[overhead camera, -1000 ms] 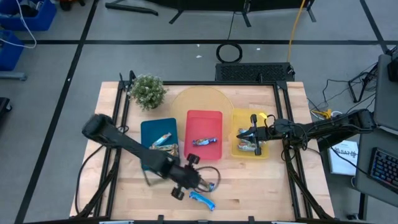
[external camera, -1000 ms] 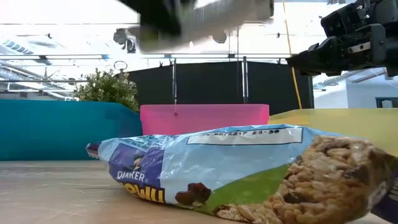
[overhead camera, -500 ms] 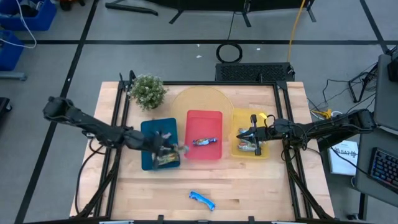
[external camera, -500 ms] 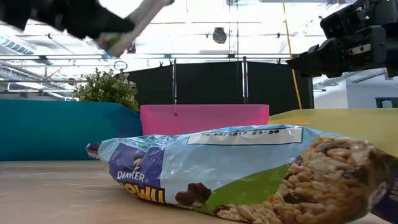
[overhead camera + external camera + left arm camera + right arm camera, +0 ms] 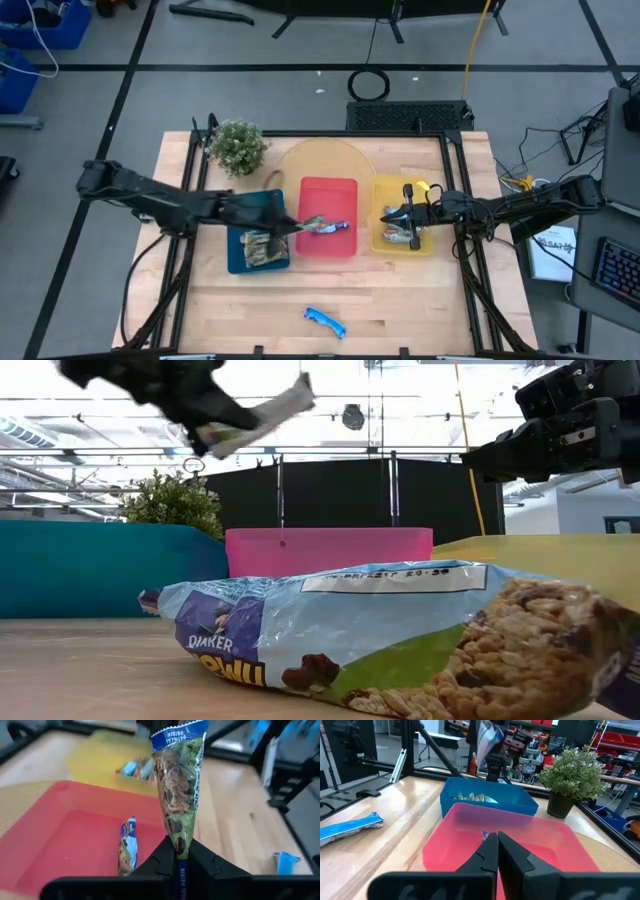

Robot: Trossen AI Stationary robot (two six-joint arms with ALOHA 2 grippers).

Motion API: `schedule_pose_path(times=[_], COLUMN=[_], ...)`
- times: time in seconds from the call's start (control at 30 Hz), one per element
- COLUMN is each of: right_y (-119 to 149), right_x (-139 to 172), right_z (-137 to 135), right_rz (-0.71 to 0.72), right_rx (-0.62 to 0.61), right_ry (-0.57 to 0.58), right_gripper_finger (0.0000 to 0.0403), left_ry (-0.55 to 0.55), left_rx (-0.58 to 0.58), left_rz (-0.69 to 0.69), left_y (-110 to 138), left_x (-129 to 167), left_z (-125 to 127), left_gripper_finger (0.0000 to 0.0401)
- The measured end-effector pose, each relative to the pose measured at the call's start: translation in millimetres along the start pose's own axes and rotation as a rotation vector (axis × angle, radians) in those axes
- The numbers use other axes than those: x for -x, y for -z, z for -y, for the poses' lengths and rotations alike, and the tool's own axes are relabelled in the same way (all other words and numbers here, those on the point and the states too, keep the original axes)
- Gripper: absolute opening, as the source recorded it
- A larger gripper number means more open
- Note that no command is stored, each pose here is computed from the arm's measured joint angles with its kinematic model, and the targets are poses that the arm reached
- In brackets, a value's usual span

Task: Pick and place Granola Bars by type
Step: Put the blue granola bar into the red bin

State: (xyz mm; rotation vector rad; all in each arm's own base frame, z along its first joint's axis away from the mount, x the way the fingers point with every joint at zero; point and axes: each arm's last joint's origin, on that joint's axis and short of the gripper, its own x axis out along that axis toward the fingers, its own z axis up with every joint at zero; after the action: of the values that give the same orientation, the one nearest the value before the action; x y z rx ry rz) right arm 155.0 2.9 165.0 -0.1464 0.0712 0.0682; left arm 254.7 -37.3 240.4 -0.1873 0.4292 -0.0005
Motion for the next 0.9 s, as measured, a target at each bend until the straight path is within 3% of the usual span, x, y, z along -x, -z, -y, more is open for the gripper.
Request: schedule_pose_path(times=[0.17, 0.43, 0.53, 0.77, 0.9], right_y=[0.1, 2.1, 2.2, 2.7, 3.0], right_x=[0.0, 0.0, 0.0, 0.0, 0.0], right_z=[0.0, -0.3, -0.4, -0.4, -0.5], right_rz=[-0.001, -0.021, -0.023, -0.028, -0.031], right_rx=[0.0, -0.001, 0.002, 0.006, 0.004], right_ry=[0.0, -0.003, -0.004, -0.004, -0.005], right_gripper_finger=[0.0, 0.0, 0.0, 0.0, 0.0], left_ry=[-0.05, 0.044, 0.017, -0.035, -0.007], left_rx=[-0.077, -0.07, -0.051, 0.075, 0.065], left_rz=[-0.167, -0.383, -0.428, -0.452, -0.427], left_y=[-22.1, 0.3, 7.1, 11.2, 1.5], left_x=[-51.0, -116.3, -127.0, -131.9, -124.0], left_z=[-4.0, -24.3, -34.2, -48.2, -47.5], left_gripper_finger=[0.0053, 0.0013, 0.0015, 0.0066, 0.0098])
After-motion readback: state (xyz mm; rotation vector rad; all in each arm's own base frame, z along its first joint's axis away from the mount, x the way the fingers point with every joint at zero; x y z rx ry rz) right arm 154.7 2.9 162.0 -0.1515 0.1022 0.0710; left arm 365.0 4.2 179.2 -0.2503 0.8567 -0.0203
